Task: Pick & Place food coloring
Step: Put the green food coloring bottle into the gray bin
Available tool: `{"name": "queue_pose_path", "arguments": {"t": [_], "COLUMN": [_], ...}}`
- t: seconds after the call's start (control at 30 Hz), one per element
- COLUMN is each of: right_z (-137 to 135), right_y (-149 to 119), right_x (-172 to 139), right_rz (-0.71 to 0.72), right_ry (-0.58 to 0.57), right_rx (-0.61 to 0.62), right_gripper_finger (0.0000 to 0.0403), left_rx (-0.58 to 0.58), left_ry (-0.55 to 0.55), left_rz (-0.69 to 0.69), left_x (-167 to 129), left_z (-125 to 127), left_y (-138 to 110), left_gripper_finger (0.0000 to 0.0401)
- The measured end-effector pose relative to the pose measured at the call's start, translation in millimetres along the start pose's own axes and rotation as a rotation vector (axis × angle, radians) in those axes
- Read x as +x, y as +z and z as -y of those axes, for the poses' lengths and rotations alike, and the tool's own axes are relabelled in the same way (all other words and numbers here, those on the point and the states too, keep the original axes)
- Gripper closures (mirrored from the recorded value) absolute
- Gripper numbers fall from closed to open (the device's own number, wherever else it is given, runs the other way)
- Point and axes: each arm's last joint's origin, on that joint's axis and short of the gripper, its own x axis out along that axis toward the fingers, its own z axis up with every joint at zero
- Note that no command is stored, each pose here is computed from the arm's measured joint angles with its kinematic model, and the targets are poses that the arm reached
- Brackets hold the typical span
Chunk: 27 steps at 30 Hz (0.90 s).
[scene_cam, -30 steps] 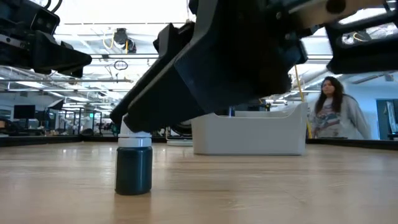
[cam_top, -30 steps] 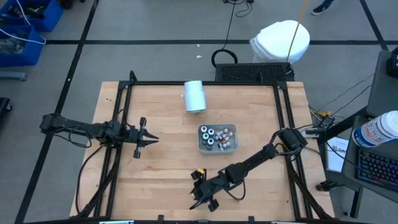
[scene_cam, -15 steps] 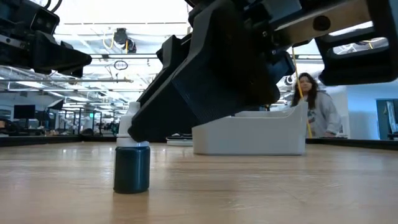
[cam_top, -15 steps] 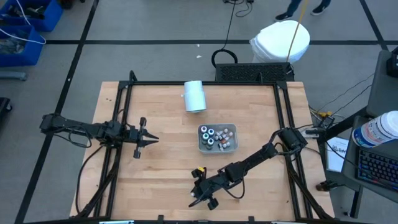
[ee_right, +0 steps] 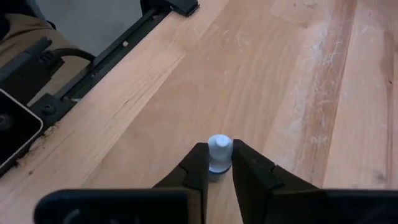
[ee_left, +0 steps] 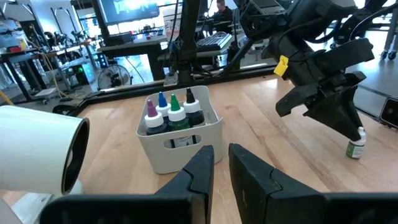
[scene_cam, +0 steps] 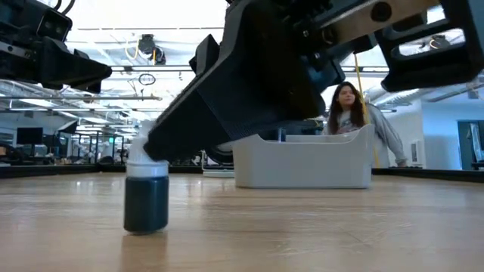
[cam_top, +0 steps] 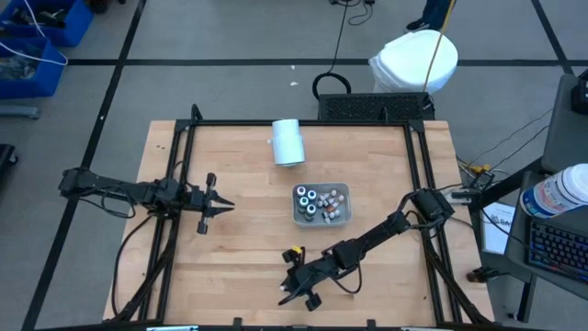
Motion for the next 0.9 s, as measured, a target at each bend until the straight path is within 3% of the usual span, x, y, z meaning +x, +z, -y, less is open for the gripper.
{"name": "queue_pose_path", "arguments": {"t": [0.47,0.6,0.77,0.9], "right_z": [4,7,8,9], "right_y": [9,30,55,64], "right_x": [-9,-38,-103,-157], "right_rz": [0.030,0.036,-0.048,-0.071], "right_ry": [-0.010,-0.036,-0.265,-0.351], "right_rx": [0.003,0.005,-0.014,-0.017], "right_gripper_finger": [0.0358,0.0359,0.0360,0.0360], "left_rx": [0.026,0.026,0.025,0.024], "left_ry": [0.000,0.000,0.000,0.001], "left_rz": [-0.002,-0.002,0.002,0.002], "left_x": [0,0,0,0], "left_z": [0,0,0,0], "left_y": [0,0,0,0], "left_gripper_finger": [0.0343,0.0343,0.0343,0.0343]}}
